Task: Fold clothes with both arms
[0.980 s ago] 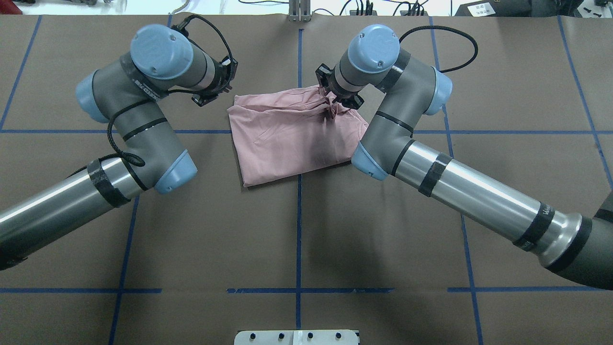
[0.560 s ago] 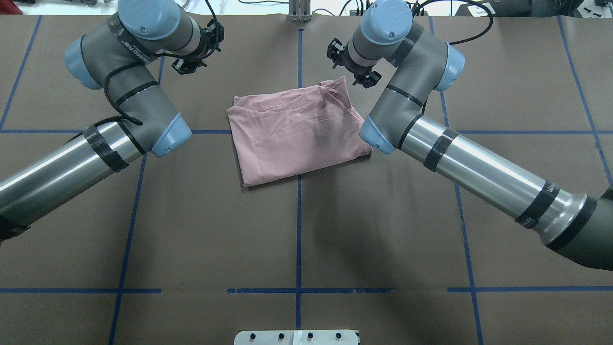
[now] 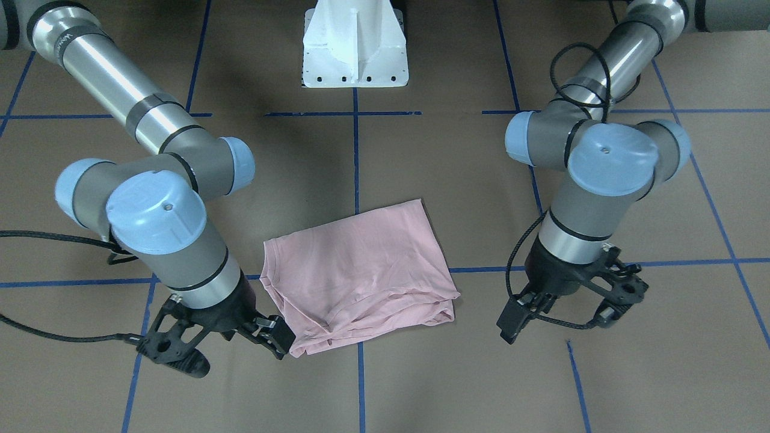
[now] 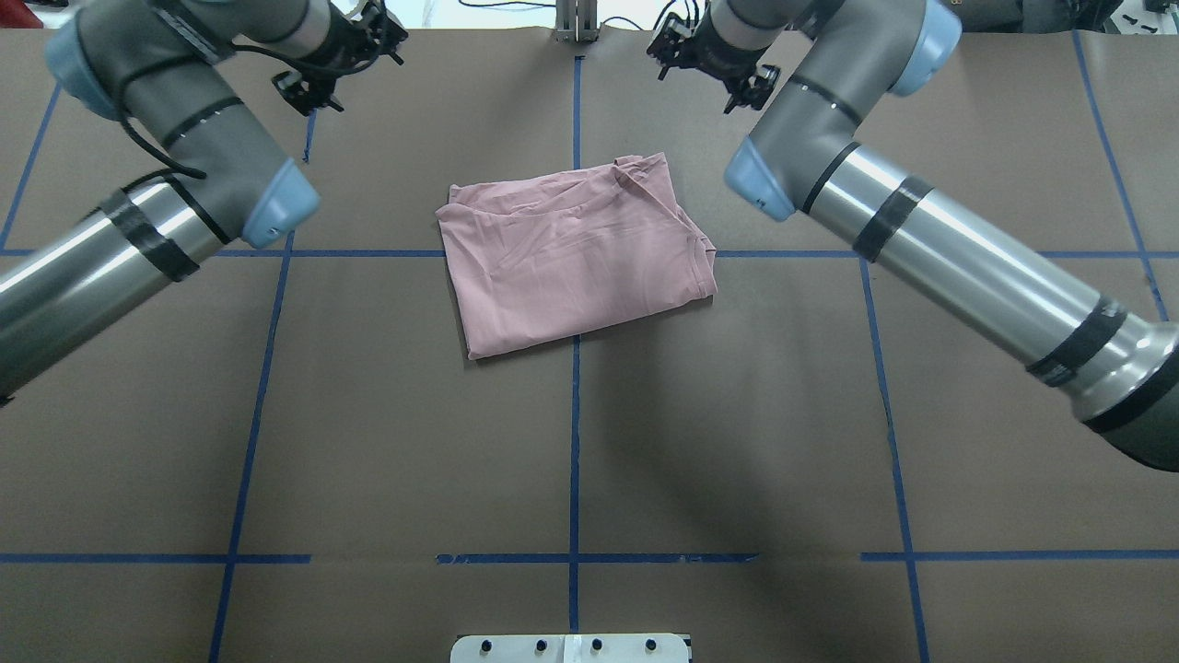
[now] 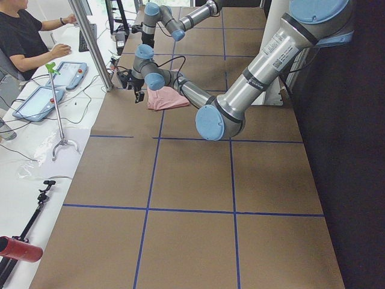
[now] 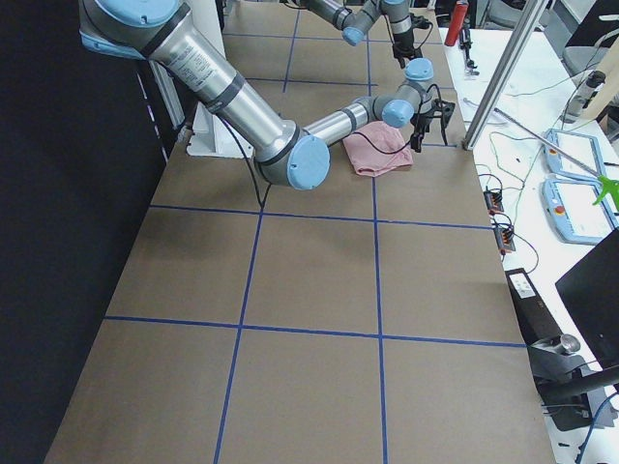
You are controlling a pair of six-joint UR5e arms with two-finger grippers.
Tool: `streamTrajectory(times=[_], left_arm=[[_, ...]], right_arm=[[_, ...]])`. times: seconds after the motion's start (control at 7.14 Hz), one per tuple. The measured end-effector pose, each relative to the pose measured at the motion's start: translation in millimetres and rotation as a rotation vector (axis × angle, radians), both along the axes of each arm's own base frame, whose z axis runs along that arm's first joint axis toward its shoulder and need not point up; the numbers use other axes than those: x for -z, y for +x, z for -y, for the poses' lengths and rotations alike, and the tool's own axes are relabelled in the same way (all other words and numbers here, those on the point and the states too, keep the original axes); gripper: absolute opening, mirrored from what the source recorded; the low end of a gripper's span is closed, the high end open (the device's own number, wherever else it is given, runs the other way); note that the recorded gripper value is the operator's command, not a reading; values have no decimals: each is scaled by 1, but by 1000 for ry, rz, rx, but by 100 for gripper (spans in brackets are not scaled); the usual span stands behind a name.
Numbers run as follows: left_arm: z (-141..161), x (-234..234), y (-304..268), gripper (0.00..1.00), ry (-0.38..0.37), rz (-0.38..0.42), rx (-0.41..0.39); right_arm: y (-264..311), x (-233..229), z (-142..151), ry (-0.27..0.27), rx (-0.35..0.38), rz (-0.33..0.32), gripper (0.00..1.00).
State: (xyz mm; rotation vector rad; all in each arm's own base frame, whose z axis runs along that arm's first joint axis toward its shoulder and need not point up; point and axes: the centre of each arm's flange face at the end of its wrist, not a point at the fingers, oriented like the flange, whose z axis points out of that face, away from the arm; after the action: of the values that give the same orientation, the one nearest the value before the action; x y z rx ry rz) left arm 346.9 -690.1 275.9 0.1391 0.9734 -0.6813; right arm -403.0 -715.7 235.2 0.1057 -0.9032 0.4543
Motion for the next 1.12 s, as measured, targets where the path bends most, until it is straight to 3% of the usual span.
streamTrajectory(times=[0.28, 0.56, 0.84, 1.12], left_arm=[[3, -34, -92, 100, 113, 65, -103], [-10, -73, -175, 100, 247, 201, -216], [-43, -139, -257, 100, 364, 325, -356], [-81, -213, -337, 100, 447, 400, -513]], right_arm=[[122, -32, 7, 67, 161, -136, 100], [245, -130, -21, 159, 309, -230, 100], [358, -248, -71, 190, 430, -218, 100], [451, -347, -151, 178, 455, -139, 100]])
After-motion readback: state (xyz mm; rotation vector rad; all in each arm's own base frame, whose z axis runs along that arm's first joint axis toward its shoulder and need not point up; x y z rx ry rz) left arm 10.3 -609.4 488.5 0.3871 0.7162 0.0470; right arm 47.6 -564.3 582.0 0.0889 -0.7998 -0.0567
